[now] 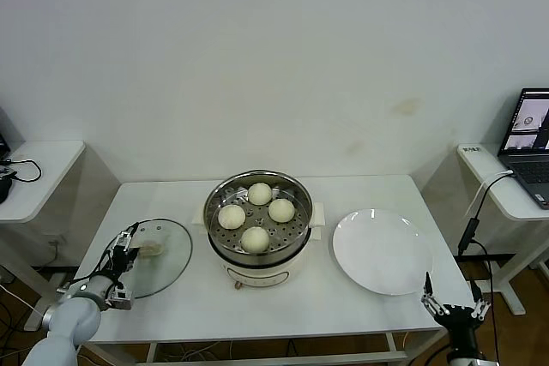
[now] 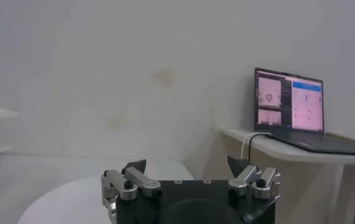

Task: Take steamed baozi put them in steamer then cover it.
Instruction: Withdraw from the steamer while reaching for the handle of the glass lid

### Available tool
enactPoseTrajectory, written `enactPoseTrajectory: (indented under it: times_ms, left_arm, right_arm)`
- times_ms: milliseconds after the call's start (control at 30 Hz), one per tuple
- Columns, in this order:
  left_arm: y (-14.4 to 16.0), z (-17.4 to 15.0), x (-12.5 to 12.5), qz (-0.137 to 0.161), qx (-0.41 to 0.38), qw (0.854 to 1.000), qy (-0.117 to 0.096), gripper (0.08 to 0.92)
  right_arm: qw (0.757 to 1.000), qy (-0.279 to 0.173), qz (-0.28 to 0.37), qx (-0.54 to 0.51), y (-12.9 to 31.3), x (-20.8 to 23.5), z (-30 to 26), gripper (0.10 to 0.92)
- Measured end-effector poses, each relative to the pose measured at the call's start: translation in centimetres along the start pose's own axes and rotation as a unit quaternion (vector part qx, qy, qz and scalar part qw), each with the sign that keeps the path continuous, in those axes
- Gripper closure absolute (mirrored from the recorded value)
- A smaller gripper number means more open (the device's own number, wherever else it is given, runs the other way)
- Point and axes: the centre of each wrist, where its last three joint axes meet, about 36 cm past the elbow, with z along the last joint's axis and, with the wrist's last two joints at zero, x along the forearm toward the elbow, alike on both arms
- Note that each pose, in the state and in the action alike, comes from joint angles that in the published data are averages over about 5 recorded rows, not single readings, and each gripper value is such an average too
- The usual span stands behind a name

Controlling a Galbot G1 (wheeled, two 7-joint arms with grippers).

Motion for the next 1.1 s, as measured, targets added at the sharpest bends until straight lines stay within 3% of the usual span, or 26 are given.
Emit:
enactPoseTrajectory:
  times_ms: [533, 633, 1100]
  left_arm:
    - [0.2, 0.5, -2.5, 0.007, 0.020, 1.000, 0.011, 0.184]
    - [-0.2, 0.6, -2.5, 0.010, 0.027, 0.999, 0.015, 0.234]
    - [-1.5, 0.3, -1.9, 0.013, 0.055, 0.998, 0.026, 0.637]
  right_arm:
    - [1.000, 0.007, -0.002, -0.001, 0.5, 0.3, 0.5, 0.200]
    - [1.000, 0.007, -0.003, -0.001, 0.6, 0.3, 0.5, 0.199]
    - [1.000, 0.007, -0.010, -0.002, 0.8, 0.2, 0.5, 0.200]
